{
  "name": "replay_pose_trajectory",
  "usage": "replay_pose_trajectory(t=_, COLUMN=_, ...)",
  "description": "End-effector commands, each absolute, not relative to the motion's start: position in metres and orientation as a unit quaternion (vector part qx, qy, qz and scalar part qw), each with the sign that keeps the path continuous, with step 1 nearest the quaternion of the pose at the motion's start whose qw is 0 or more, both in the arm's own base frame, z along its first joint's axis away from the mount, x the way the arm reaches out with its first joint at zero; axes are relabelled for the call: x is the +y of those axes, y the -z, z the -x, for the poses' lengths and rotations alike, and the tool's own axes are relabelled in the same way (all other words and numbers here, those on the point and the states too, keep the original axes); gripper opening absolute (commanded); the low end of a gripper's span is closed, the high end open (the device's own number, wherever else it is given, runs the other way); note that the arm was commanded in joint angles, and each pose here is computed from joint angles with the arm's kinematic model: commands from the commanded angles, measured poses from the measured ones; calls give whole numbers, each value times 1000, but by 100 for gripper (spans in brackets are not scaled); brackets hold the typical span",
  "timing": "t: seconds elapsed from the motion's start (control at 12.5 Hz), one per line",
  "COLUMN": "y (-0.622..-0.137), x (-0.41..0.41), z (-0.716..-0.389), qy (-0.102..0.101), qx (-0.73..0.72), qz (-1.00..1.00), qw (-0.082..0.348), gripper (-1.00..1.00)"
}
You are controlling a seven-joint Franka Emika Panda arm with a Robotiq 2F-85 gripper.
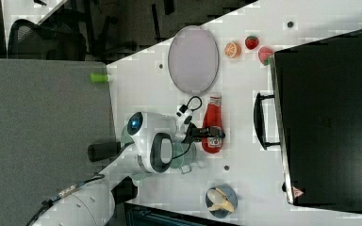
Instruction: Pick Ketchup from the table and place it in strainer.
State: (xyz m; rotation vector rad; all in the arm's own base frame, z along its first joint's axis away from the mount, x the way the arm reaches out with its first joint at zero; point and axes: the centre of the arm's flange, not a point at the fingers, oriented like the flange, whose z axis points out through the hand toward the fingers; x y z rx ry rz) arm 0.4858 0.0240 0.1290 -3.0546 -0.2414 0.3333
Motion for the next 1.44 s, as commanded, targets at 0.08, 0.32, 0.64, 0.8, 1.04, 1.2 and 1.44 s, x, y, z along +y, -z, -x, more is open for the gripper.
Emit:
replay_pose_trajectory(t=0.08, y=-169, x=20, z=-511, qy=-67, qx=-99, qz=993, qw=20, gripper=25)
replay_pose_trajectory(t=0.32, y=-242, x=28, z=-517, qy=-60, qx=-103, qz=993, qw=7, gripper=25)
replay_pose_trajectory(t=0.64, y=-379, x=67, z=-518, qy=-18, qx=-119, qz=992, qw=-19, gripper=25)
replay_pose_trajectory(t=0.8, y=-421, x=97, z=-507, qy=-13, qx=-101, qz=994, qw=-29, gripper=25)
replay_pose_trajectory(t=1.04, y=-434, x=173, z=-490, qy=-13, qx=-67, qz=998, qw=-17, gripper=25)
replay_pose_trajectory(t=1.2, y=-420, x=228, z=-474, qy=-23, qx=-28, qz=999, qw=2, gripper=25)
replay_pose_trajectory(t=1.44, y=-396, x=305, z=-459, qy=-4, qx=-8, qz=999, qw=41, gripper=25)
